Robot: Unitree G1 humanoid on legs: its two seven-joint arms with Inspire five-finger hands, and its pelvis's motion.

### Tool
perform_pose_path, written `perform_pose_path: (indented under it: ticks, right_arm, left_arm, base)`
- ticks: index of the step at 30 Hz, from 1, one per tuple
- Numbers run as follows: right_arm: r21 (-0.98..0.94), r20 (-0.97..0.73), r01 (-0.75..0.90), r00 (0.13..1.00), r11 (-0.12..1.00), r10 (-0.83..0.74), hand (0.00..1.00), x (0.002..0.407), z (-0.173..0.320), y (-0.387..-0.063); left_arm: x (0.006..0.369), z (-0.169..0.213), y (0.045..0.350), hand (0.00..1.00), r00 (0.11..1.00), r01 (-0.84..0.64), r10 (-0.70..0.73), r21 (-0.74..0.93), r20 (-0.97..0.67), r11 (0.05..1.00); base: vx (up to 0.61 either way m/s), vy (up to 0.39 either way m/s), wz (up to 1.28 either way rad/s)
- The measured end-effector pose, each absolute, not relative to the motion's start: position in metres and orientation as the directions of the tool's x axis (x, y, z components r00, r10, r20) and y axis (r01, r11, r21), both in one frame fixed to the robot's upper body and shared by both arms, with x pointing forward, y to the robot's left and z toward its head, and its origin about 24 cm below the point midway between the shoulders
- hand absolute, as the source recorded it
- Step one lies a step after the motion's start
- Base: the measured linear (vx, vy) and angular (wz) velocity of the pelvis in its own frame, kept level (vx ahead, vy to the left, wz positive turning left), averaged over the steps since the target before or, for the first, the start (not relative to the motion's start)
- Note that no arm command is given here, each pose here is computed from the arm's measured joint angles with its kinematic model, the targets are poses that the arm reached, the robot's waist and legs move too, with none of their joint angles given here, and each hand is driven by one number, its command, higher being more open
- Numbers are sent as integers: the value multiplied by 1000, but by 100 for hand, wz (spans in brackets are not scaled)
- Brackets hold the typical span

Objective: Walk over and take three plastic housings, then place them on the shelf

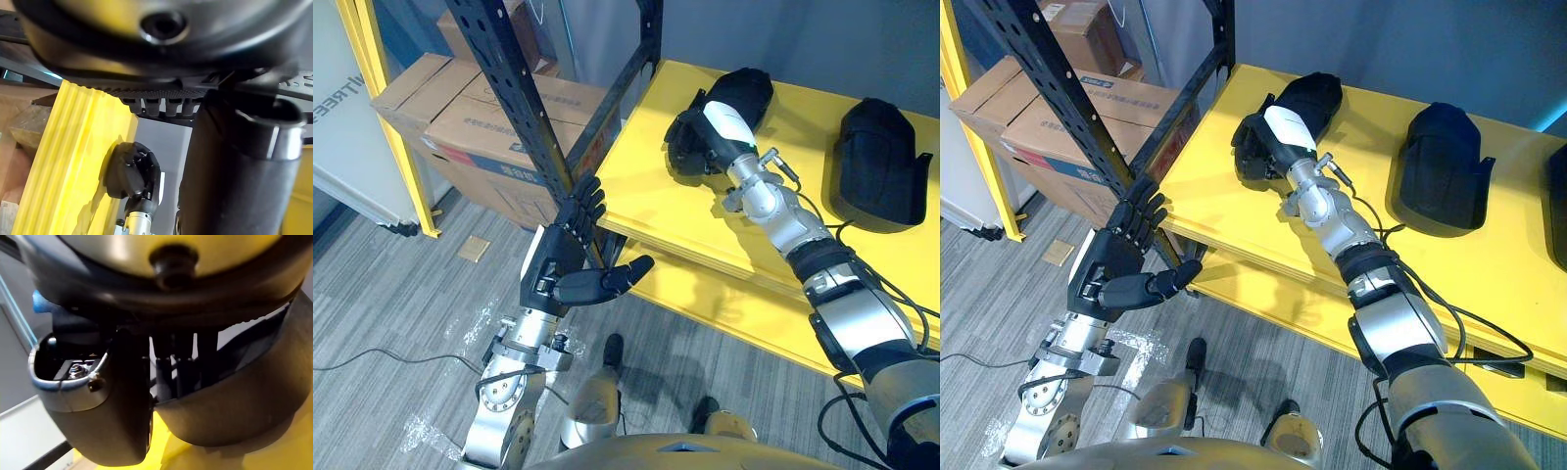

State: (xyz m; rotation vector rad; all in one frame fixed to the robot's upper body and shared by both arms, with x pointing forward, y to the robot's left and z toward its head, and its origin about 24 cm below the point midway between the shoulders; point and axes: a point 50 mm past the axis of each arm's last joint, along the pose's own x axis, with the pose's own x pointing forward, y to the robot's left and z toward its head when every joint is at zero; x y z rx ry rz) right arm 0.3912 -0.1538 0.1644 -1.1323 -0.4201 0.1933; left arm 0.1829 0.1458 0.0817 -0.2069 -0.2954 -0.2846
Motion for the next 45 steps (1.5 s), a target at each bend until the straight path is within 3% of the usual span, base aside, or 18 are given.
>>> perform_pose_path:
  ticks: [16, 34, 45]
  right_arm:
    - [-928, 206, -13, 814, 372, 543, 0, 373, 152, -140]
    - [-919, 254, 29, 806, 394, 534, 0, 371, 147, -139]
    - [-921, 300, 100, 799, 377, 520, 0, 384, 174, -139]
  left_arm:
    - [183, 81, 148, 100, 917, 310, -251, -162, 309, 937]
    - [183, 78, 149, 100, 926, 292, -235, -166, 296, 942]
    - [183, 81, 149, 100, 918, 290, -225, -165, 326, 943]
  base:
    - [-5, -35, -10]
    - [1, -7, 1]
    - [-12, -27, 7]
